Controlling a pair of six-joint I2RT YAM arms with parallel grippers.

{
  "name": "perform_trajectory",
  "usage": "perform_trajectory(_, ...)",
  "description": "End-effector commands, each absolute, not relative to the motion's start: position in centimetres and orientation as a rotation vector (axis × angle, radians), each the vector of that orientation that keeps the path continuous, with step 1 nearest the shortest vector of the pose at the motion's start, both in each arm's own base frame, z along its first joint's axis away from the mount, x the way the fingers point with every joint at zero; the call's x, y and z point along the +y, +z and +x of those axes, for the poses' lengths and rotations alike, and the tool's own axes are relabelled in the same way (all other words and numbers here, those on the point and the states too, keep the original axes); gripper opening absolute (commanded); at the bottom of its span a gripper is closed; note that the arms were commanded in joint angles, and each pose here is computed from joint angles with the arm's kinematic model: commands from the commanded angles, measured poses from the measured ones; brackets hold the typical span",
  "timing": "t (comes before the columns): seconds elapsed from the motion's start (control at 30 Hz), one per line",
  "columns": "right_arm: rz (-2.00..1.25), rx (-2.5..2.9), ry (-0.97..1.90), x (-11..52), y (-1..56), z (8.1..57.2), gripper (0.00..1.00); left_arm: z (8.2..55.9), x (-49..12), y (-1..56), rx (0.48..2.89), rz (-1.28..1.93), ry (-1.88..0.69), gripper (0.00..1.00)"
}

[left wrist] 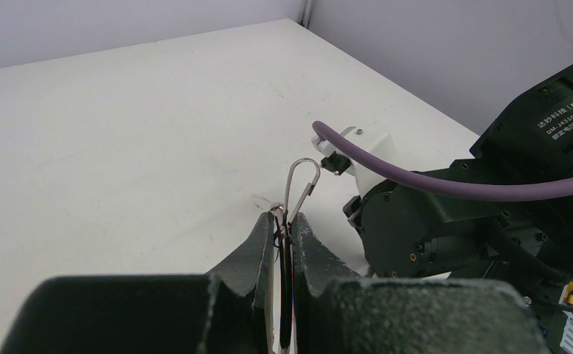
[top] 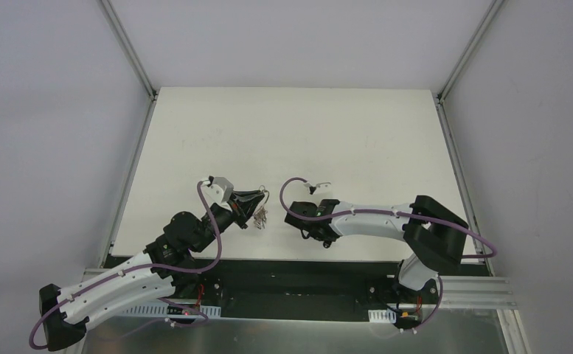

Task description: Put the keys on the keyring

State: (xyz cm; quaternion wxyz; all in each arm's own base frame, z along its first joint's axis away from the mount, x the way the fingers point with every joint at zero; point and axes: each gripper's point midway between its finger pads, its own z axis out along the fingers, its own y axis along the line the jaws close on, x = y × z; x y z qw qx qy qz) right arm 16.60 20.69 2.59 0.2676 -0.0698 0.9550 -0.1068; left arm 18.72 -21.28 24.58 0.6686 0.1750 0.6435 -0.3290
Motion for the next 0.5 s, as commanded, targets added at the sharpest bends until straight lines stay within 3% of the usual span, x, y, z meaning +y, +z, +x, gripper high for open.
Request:
perform_trajectory(0.0, -0.165, 2.551, -0.328, 19.3, 3.3, 16.4, 0.19, 18.5, -21.4, 26.6, 1.385, 0.370, -0.783, 0.00)
perform_trajectory(0.13, -0.158, 2.546, -0.337, 18.9, 3.3, 16.4, 0.12, 18.5, -21.5, 26.5, 1.389, 0.372, -0.784, 0.00)
perform_trajectory(0.23, -0.162, 2.542, -0.343, 18.7, 3.3, 16.3, 0.00, 18.5, -21.5, 26.5, 1.390, 0.374, -0.785, 0.00)
perform_trajectory(0.47, -0.193, 2.516, -0.275, 19.3, 4.6, 16.6, 0.00, 18.6, -21.5, 26.3, 1.395, 0.375, -0.779, 0.00)
